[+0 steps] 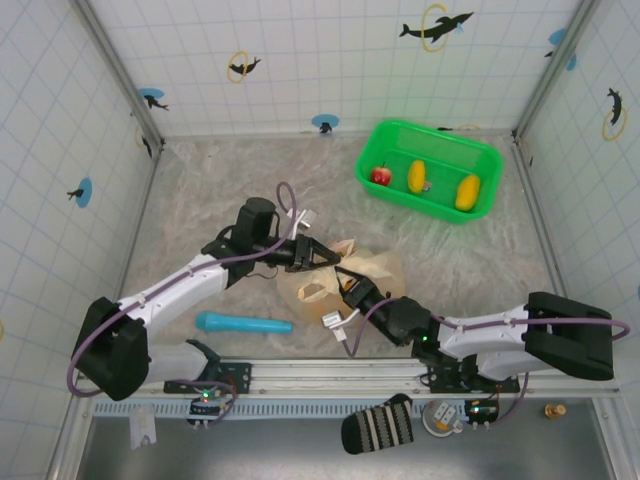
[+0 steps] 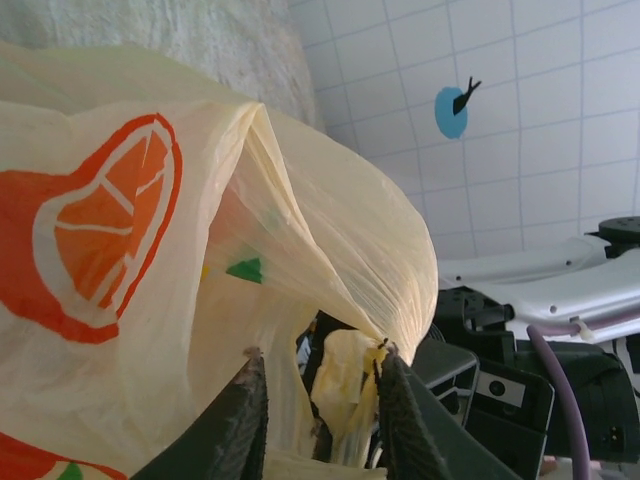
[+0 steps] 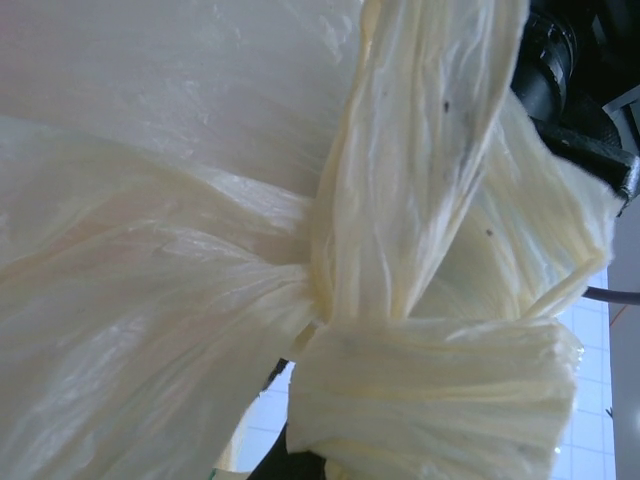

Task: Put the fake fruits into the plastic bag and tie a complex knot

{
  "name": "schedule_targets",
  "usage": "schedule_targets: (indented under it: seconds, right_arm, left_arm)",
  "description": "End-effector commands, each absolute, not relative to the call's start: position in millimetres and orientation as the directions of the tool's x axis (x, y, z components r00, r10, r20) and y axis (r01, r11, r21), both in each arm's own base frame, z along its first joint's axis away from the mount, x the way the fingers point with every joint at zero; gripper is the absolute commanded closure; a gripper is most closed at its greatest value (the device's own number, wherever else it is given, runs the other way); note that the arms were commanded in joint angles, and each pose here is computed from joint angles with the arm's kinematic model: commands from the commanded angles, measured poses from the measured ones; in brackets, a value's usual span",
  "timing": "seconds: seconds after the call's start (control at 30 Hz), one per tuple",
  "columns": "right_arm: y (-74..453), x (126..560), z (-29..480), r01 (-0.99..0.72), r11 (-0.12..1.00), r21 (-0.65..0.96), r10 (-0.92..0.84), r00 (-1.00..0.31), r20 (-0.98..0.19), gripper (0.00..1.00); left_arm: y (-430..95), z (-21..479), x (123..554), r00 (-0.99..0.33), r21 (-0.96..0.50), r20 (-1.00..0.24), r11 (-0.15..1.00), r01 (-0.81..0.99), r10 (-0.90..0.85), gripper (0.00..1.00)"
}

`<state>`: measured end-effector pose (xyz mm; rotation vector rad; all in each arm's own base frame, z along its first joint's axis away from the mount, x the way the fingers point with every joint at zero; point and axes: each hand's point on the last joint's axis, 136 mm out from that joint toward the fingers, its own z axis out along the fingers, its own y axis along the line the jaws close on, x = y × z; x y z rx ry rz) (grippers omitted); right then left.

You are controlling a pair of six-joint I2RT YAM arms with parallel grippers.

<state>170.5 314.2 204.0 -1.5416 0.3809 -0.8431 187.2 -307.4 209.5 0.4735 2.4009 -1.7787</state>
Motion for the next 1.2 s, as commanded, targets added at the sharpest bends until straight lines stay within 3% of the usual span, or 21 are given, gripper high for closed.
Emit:
schedule_targets:
  seconds: [0.0, 0.17, 0.33, 0.53, 0.77, 1.17]
  right_arm:
    - [313, 173, 215, 0.25, -0.129, -0.959, -0.696, 0.666, 0.268, 1.0]
    - [313, 173, 214, 0.25, -0.134, -0.959, -0.696, 0.665, 0.27, 1.0]
    - [313, 174, 214, 0.247, -0.138, -0.959, -0.697, 0.663, 0.272, 1.0]
    - [311, 177, 212, 0.24, -0.144, -0.96, -0.705, 0.656, 0.27, 0.99]
    - [310, 178, 212, 0.231, -0.139, -0.963, -0.713, 0.652, 0.259, 0.84]
    - [309, 176, 219, 0.221, -0.097, -0.97, -0.722, 0.655, 0.222, 0.81]
  left_arm:
    - [-312, 213, 178, -0.936, -0.921, -0.277, 0.218, 0.323, 0.218, 0.71]
    - [-314, 219, 178, -0.934, -0.923, -0.286, 0.2, 0.329, 0.217, 0.73]
    - [-316, 231, 176, -0.927, -0.928, -0.305, 0.152, 0.341, 0.22, 1.0]
    - [-309, 248, 191, -0.915, -0.906, -0.37, 0.156, 0.394, 0.16, 1.0]
    - [-302, 272, 199, -0.876, -0.866, -0.473, 0.136, 0.482, 0.093, 1.0]
    - [-299, 271, 202, -0.856, -0.84, -0.511, 0.171, 0.516, 0.072, 1.0]
